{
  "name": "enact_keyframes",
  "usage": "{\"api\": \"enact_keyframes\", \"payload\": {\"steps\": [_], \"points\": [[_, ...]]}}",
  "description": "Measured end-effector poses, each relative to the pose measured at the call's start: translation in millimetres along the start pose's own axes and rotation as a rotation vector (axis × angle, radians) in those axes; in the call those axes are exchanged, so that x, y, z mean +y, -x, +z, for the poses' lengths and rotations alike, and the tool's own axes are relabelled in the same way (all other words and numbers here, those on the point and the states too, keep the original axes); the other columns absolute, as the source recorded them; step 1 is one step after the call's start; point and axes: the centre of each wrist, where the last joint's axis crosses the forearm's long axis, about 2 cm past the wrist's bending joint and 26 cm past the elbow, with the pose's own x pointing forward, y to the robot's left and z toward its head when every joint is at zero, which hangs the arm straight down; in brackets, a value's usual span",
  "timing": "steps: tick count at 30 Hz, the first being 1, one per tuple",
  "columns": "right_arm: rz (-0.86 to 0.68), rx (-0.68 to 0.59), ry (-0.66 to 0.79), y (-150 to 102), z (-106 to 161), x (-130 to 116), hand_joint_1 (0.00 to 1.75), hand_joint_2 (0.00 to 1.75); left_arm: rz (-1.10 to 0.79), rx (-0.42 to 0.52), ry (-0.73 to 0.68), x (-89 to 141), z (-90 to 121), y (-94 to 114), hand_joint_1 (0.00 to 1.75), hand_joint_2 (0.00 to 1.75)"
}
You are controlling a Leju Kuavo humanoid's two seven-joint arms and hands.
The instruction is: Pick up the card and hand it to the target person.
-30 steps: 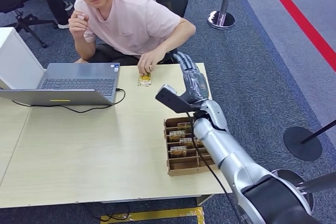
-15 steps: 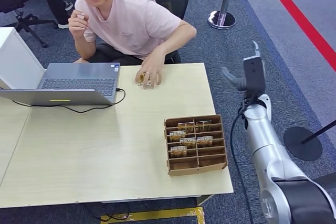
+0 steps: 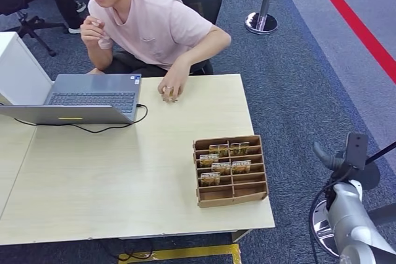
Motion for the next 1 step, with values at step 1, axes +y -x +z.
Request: {"api": "enact_keyframes", "payload": {"steps": [1], "points": [[-0.008, 0.029, 0.005, 7.1, 4.9, -3.6, 0.00, 1.75, 0.002, 0.000, 0.001, -0.7, 0.2, 0.1, 0.00, 1.75]]}}
